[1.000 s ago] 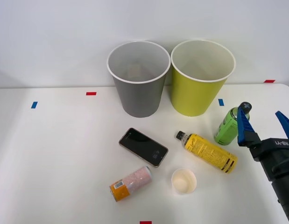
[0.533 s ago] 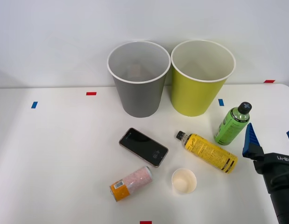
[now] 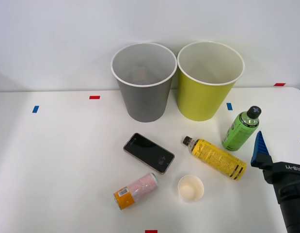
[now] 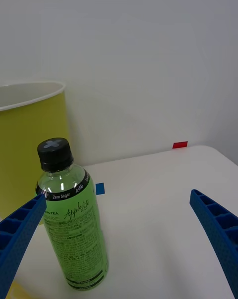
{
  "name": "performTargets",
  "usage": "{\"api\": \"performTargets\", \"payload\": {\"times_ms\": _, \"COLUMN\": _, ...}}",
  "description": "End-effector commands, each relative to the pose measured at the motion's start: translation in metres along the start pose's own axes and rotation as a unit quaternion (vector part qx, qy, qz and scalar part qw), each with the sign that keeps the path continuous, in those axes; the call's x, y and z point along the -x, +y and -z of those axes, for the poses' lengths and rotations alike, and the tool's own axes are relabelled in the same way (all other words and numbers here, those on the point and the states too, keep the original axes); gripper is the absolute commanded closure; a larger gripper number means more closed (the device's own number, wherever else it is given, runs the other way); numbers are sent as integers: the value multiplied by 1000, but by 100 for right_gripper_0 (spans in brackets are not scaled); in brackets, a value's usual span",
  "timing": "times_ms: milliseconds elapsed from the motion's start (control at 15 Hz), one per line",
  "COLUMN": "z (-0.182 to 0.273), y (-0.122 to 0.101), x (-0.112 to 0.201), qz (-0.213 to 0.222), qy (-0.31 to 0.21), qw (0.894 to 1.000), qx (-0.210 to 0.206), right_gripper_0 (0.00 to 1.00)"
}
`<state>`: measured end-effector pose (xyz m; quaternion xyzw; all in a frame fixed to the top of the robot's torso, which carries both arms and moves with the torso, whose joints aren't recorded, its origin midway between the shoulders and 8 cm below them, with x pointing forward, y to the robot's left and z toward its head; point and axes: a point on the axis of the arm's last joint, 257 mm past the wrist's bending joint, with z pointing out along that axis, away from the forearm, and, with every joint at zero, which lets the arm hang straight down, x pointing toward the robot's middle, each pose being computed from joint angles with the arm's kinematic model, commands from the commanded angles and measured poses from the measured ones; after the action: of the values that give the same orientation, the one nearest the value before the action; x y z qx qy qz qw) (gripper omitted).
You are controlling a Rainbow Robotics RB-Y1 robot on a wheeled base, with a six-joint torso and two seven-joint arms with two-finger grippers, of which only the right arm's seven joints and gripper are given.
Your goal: Put cans in the gray bin, plastic bottles in the light green bin
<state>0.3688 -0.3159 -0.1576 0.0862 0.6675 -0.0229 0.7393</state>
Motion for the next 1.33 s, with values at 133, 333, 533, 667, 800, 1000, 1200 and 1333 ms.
{"api": "performTargets", "payload": {"times_ms": 133, "z": 5, "y": -1, "x": -2, "qz": 1, "qy": -2, "qw": 1000, "qx": -5, "right_gripper_0": 0}}
{"api": "performTargets", "payload": {"times_ms": 333, "z": 16, "y": -2, "x": -6, "qz": -8, "qy": -2, "qw": 1000, "qx": -19, "right_gripper_0": 0}}
{"api": "performTargets", "payload": {"times_ms": 533, "z": 35, "y": 1, "x": -12, "qz": -28, "qy": -3, "qw": 999, "qx": -22, "right_gripper_0": 0}}
{"api": "performTargets", "payload": {"times_ms": 667, "z": 48, "y": 4, "x": -21, "qz": -26, "qy": -18, "qw": 999, "qx": -13, "right_gripper_0": 0}}
{"api": "performTargets", "payload": {"times_ms": 800, "z": 57, "y": 8, "x": -35, "qz": -31, "qy": -25, "qw": 999, "qx": 11, "right_gripper_0": 0}}
{"api": "performTargets", "payload": {"times_ms": 1000, "z": 76, "y": 26, "x": -46, "qz": -17, "qy": -6, "qw": 999, "qx": 50, "right_gripper_0": 0}}
{"api": "performTargets", "payload": {"times_ms": 1200, "z": 107, "y": 37, "x": -60, "qz": 60, "qy": 14, "qw": 996, "qx": 69, "right_gripper_0": 0}}
{"api": "performTargets", "payload": {"times_ms": 1333, "z": 123, "y": 40, "x": -72, "qz": 97, "qy": 35, "qw": 992, "qx": 76, "right_gripper_0": 0}}
